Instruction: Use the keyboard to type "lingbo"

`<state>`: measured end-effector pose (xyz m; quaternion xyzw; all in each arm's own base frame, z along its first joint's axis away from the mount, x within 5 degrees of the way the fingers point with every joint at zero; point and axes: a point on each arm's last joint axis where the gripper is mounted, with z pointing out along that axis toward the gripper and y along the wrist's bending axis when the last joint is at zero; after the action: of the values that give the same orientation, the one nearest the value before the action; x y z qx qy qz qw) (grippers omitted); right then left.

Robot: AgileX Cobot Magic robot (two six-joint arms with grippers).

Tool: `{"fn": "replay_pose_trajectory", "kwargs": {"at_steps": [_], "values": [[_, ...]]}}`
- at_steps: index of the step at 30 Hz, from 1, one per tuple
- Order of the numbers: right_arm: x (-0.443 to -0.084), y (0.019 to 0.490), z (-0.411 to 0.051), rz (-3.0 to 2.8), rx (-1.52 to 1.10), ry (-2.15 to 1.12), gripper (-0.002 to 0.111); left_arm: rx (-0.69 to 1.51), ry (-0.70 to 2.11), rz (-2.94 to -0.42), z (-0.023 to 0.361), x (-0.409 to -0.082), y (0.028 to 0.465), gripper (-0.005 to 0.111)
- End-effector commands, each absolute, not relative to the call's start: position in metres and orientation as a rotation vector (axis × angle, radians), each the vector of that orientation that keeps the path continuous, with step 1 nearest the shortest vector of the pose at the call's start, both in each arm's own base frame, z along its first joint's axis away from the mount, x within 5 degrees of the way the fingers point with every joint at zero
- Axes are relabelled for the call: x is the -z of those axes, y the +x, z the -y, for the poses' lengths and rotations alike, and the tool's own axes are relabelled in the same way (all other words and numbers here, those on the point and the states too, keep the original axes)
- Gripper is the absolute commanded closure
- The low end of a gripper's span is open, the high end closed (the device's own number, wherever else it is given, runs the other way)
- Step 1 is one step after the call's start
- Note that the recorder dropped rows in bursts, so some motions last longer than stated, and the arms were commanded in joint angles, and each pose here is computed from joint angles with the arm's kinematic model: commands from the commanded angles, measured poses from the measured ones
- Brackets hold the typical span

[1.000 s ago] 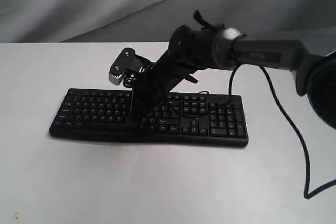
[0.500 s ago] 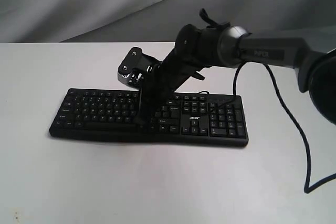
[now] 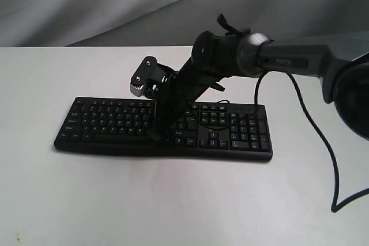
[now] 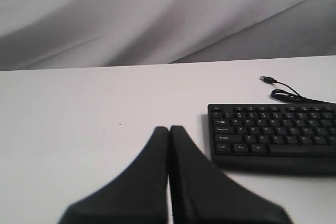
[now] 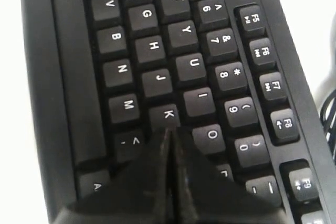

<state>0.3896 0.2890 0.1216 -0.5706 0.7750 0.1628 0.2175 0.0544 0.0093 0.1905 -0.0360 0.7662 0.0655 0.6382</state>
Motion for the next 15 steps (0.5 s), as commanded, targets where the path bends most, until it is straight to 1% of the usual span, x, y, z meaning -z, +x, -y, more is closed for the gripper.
{"fn": "replay_pose_trajectory", "kwargs": {"at_steps": [1,11,15], "values": [[-0.124,0.393,-0.287,-2.138,-0.438,-1.572,0.108,-0.141,-0.082,-1.745,-0.009,-0.19,0.054,0.106],[-0.11,0.393,-0.286,-2.165,-0.441,-1.58,0.108,-0.141,-0.082,-1.745,-0.009,-0.19,0.054,0.106],[-0.126,0.395,-0.287,-2.127,-0.423,-1.554,0.108,-0.141,-0.082,-1.745,-0.009,-0.19,0.054,0.106]]}}
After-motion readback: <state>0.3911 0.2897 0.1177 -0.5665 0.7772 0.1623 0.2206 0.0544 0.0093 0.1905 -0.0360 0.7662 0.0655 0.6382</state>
